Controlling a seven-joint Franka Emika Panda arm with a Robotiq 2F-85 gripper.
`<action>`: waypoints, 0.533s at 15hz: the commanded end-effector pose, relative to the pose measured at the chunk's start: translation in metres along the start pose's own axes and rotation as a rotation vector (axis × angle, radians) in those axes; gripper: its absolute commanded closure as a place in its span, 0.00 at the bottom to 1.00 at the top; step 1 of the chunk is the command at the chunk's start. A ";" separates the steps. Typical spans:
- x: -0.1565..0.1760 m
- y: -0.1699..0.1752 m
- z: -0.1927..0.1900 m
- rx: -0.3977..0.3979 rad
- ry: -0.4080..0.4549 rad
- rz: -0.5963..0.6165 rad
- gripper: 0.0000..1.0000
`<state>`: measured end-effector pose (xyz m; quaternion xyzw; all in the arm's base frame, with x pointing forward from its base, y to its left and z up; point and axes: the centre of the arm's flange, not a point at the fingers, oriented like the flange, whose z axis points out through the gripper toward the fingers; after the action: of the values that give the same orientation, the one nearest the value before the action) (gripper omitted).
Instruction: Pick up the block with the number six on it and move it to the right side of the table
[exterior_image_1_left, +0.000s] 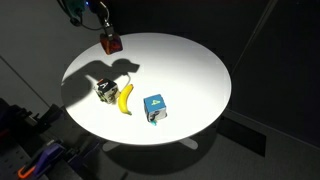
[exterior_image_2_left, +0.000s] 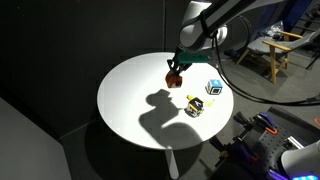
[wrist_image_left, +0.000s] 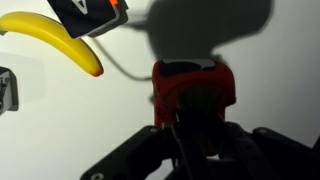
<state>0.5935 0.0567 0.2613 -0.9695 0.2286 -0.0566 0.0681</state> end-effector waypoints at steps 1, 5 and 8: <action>0.007 0.027 -0.023 0.009 0.009 0.112 0.91; 0.020 0.051 -0.028 0.003 0.017 0.192 0.91; 0.029 0.068 -0.029 -0.001 0.025 0.244 0.91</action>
<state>0.5920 -0.0049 0.2730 -0.9445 0.3151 -0.0654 0.0654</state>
